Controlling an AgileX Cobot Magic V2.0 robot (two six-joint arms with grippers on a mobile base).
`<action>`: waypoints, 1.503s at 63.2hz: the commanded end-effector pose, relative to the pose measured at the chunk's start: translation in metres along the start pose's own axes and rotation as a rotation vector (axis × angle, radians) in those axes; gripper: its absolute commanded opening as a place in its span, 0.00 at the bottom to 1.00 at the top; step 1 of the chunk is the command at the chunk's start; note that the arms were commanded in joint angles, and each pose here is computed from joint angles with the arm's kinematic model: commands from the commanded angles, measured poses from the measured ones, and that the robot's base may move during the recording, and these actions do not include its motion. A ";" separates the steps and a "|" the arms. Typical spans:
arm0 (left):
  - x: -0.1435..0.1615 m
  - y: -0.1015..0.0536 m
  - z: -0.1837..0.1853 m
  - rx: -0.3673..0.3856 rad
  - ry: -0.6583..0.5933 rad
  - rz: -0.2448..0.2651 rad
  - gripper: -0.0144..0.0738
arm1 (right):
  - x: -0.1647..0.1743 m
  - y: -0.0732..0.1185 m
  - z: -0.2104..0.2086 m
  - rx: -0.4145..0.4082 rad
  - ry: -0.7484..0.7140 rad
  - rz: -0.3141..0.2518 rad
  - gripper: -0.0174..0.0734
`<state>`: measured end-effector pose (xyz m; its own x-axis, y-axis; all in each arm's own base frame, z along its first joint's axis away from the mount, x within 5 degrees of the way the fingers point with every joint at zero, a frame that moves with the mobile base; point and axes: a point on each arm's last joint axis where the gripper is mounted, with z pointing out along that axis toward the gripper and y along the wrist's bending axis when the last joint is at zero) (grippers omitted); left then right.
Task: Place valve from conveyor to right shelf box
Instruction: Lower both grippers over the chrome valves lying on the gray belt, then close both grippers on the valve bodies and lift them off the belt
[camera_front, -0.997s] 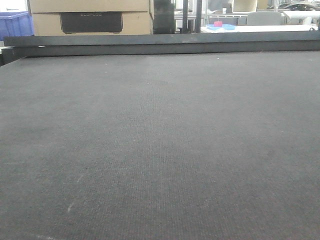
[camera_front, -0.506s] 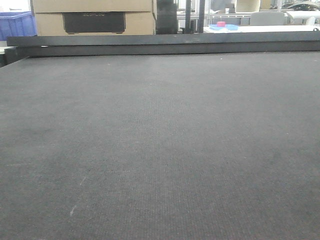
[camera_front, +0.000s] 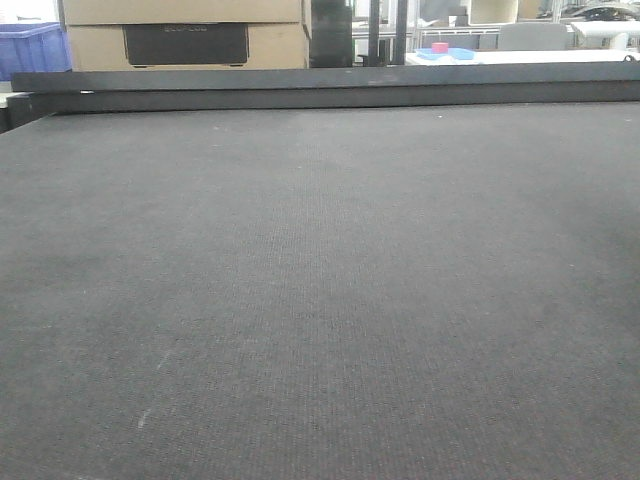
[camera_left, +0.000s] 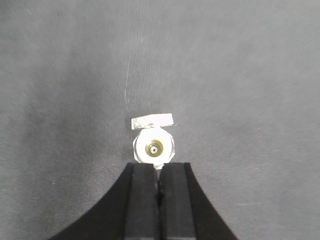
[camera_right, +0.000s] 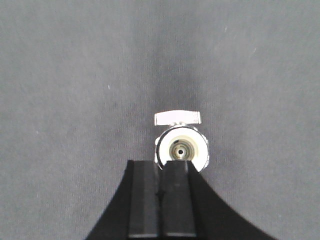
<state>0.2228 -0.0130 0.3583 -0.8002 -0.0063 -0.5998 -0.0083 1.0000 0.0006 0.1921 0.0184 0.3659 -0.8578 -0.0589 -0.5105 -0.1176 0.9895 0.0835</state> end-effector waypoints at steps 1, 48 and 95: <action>-0.004 -0.002 0.011 0.006 0.031 -0.001 0.04 | -0.012 -0.003 0.007 0.015 0.067 -0.005 0.01; -0.006 -0.003 0.026 0.002 0.080 0.001 0.04 | -0.030 -0.021 0.107 0.071 0.392 -0.011 0.80; -0.005 -0.003 0.026 0.003 0.088 0.000 0.04 | -0.007 -0.023 0.135 0.062 0.405 0.000 0.80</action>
<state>0.2421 -0.0145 0.3377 -0.8535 -0.0024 -0.5210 -0.0084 0.9999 0.0091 0.2671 0.0151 0.2517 -0.9888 -0.0935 -0.1162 -0.0976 0.9948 0.0306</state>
